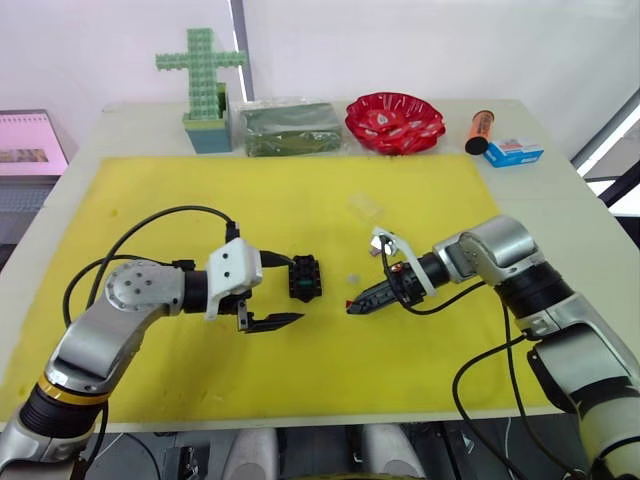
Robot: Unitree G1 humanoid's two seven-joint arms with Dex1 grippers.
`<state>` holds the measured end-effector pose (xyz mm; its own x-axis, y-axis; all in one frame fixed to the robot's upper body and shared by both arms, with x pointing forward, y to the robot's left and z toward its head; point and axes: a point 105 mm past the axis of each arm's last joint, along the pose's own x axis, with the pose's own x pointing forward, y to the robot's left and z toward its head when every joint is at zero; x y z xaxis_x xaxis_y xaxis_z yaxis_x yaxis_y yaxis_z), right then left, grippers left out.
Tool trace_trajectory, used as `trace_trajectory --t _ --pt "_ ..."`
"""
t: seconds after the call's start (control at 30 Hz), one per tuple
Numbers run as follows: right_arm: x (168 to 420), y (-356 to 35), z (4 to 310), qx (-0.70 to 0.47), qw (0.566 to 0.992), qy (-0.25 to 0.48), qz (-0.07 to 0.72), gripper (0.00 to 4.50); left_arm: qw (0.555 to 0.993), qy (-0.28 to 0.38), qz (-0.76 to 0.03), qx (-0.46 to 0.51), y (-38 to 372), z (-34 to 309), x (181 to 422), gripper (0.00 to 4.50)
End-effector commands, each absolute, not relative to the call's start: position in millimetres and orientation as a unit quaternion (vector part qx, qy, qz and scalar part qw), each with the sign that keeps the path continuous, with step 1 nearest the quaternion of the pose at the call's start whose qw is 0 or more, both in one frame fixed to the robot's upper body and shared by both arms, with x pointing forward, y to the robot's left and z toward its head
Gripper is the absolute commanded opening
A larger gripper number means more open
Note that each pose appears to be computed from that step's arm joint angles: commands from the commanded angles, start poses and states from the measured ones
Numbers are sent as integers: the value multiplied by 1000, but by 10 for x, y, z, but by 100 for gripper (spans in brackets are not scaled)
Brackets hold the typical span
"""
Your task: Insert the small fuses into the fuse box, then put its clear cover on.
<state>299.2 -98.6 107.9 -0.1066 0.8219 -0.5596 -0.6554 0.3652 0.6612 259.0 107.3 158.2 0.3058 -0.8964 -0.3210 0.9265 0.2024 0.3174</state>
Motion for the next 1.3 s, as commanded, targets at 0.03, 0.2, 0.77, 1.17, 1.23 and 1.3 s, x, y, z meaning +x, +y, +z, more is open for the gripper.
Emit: trace_trajectory --t 0.03,0.2,0.77,1.17,1.23,1.3 --pt "2990 -943 1115 80 660 488 566 177 770 15 -590 243 1031 1660 2560 450" --pt "2996 -948 1099 77 663 488 563 177 770 15 -589 244 1032 1663 2561 450" --pt "3045 -966 1073 72 672 485 555 55 772 14 -587 244 1030 1675 2558 450" --pt "3068 -971 1273 26 690 440 575 5 776 17 -581 245 1073 1683 2571 450" --pt "3074 -966 1377 -2 698 418 582 5 778 17 -578 246 1089 1692 2578 450" --pt "3073 -945 1497 -26 705 393 590 5 779 17 -575 247 1110 1707 2583 450"
